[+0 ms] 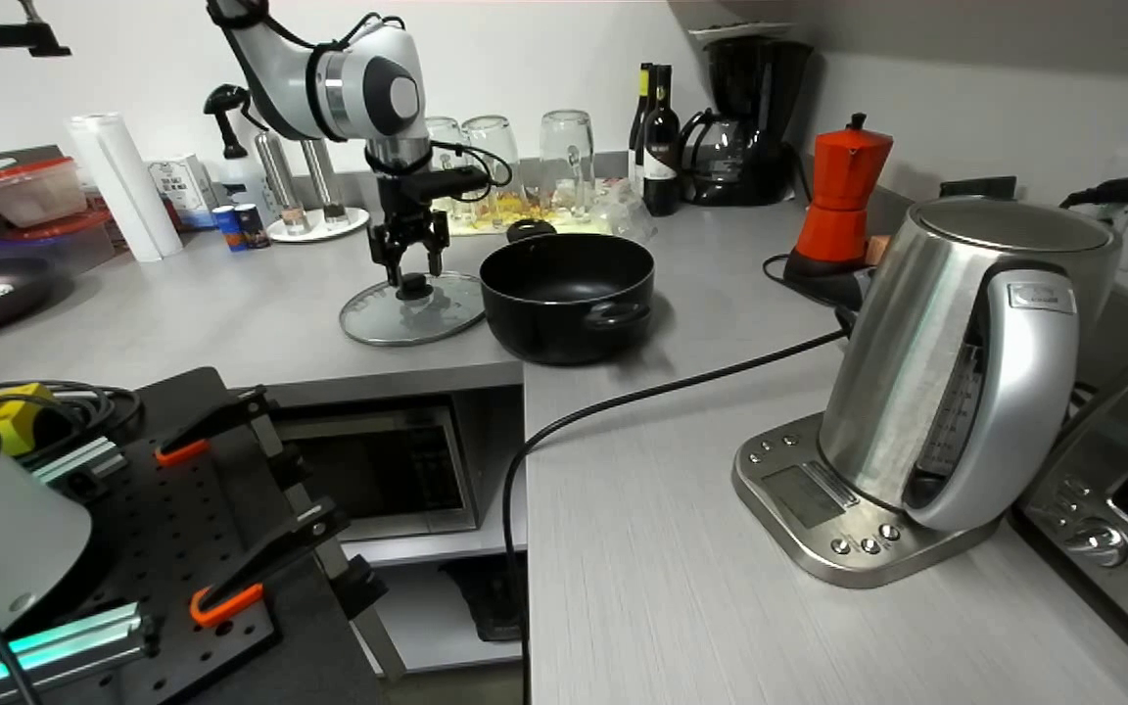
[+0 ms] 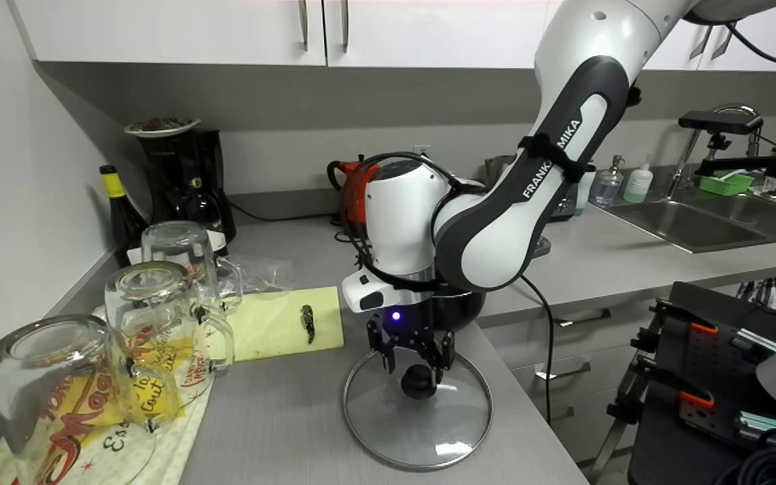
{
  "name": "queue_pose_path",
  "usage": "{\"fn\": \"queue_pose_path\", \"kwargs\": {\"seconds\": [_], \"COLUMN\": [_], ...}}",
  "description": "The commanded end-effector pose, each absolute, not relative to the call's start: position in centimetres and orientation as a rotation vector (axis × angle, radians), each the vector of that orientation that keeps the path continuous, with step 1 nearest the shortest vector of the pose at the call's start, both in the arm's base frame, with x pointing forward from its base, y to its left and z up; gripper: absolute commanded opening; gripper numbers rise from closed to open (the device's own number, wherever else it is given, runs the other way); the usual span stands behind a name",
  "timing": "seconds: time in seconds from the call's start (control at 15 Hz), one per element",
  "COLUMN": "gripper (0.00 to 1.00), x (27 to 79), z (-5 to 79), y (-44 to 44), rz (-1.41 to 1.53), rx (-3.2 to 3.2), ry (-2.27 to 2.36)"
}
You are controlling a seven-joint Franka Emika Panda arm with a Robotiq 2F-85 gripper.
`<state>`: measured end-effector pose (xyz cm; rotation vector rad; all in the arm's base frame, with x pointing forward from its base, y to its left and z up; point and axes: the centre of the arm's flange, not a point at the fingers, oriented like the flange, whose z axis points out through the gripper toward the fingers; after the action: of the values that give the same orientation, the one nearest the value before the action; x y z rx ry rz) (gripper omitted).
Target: Put the lid on the pan
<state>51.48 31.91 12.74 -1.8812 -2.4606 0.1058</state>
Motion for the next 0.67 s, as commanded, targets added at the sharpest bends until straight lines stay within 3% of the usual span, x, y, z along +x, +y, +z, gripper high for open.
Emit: {"fn": "queue_pose_path", "kwargs": {"seconds": [0.0, 0.2, 0.6], "gripper": [0.53, 0.28, 0.26], "x": [51.5, 51.5, 51.1], "z": [12.6, 12.7, 14.6], "y": [32.1, 32.1, 32.4], "rz": [0.078, 0.075, 0.049], "rx": [-1.902, -1.904, -1.937], "ry": [-2.453, -2.454, -2.464]}}
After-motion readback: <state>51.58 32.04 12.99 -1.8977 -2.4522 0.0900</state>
